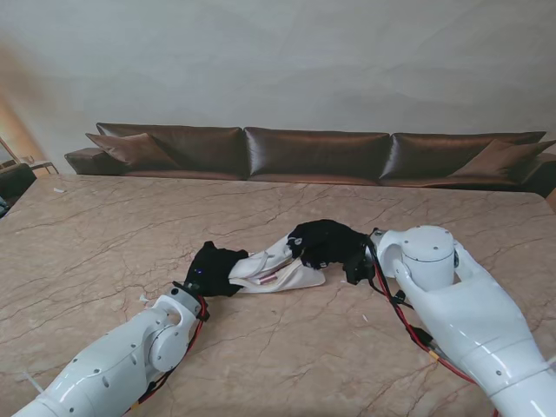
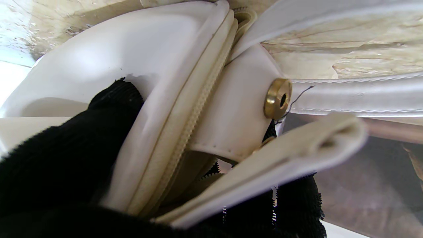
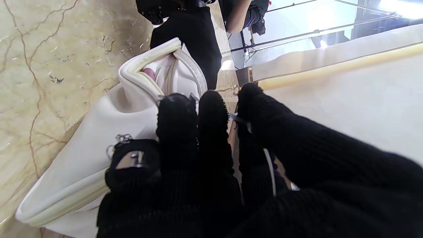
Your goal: Pack the cosmetics bag
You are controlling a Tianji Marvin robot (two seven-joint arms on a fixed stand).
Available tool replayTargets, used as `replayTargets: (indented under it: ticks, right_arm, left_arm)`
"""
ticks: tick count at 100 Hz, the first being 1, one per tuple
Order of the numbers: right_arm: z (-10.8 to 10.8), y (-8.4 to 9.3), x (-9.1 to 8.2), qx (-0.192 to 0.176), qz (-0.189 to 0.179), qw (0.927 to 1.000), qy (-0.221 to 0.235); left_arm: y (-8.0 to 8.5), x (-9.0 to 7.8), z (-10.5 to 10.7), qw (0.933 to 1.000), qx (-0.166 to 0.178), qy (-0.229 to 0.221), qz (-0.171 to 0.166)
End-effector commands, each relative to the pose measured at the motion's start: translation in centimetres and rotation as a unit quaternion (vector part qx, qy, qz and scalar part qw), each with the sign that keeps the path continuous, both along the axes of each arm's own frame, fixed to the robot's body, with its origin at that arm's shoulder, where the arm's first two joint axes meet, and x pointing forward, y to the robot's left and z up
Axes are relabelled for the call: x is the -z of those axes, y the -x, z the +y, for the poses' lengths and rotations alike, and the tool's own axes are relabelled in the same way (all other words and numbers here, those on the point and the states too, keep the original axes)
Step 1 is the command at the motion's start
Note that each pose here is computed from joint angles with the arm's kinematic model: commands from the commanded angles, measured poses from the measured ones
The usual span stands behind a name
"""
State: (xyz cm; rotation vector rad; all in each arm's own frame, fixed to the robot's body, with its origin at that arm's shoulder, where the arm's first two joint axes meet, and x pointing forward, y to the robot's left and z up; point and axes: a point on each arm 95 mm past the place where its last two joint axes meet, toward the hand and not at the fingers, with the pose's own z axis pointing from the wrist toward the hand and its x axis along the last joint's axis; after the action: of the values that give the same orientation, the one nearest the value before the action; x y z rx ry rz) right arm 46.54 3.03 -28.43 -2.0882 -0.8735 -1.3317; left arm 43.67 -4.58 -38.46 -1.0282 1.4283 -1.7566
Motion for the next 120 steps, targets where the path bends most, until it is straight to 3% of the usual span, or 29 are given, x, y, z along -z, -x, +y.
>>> replayTargets:
  ticks: [1,39,63,94,120]
  right_arm:
    - [2.2,0.7,-0.4,-0.022,0.0,0.9994,-0.026]
    - [-2.3,1.1,-1.2,0.031,-0.005,0.9994,0.017]
    - [-4.5,1.6,-0.8,0.056,0.001,0.9982,0.021]
    - [-5.8,2.0,0.0,0.067,0.01,0.9975,0.018]
    - [-6.6,2.0,1.0,0.074,0.022,0.9967,0.025]
  left_arm:
    - [2.8,2.8,-2.7,0.9985,0.034,0.001,0.044]
    - [2.3,3.1,-0.8,0.9989,-0.011,0.026,0.036]
    - [2.0,3.6,-0.2,0.9947,-0.034,0.087,0.043]
    - [1.8,4.1,0.0,0.9855,-0.036,0.156,0.057]
    - [1.3,4.2,0.4,0.9849,-0.033,0.164,0.046]
